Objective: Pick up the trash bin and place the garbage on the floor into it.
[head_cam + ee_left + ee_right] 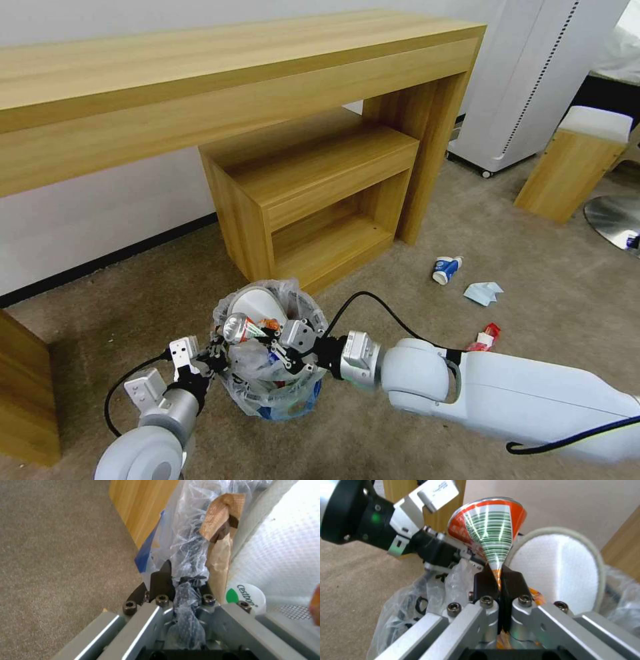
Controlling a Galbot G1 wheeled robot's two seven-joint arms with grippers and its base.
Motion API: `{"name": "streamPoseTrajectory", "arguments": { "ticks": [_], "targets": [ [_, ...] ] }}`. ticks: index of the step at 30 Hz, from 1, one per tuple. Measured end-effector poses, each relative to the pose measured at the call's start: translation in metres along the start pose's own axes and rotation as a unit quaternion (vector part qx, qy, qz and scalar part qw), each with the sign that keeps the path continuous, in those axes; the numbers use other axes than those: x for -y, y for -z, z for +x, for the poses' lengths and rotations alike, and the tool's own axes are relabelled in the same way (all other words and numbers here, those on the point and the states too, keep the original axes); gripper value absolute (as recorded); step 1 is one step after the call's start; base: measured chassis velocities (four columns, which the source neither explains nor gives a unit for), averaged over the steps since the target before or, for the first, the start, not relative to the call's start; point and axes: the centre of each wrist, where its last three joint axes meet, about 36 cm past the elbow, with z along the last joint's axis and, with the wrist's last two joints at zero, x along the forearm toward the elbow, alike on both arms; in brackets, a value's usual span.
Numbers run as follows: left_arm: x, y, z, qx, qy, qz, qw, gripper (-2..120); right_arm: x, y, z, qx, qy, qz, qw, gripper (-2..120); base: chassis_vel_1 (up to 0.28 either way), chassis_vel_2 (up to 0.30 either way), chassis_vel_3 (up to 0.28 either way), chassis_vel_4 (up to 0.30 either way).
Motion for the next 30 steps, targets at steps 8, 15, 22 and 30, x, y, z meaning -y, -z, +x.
{"name": "streamPoseTrajectory", "arguments": {
  "ticks": [8,15,22,30],
  "targets": [
    [0.000,0.000,0.001,0.000,0.001,0.001,1.0000,1,-0.005,-0.005,0.000,-0.003,0.001,-0.008,1.000,0,0.000,0.000,0.000,0.000],
    [0.000,-0.001,0.001,-0.001,0.002,0.002,1.0000,1,-0.008,-0.010,0.006,-0.012,-0.003,-0.017,1.000,0,0.000,0.000,0.000,0.000],
    [0.000,-0.001,0.001,-0.001,0.002,0.001,1.0000,1,-0.009,-0.014,0.008,-0.015,-0.002,-0.023,1.000,22,0.000,0.000,0.000,0.000],
    [-0.006,-0.006,-0.004,-0.008,0.011,0.001,0.9999,1,-0.012,-0.017,0.012,0.018,-0.020,-0.039,0.999,63,0.000,0.000,0.000,0.000]
  ]
}}
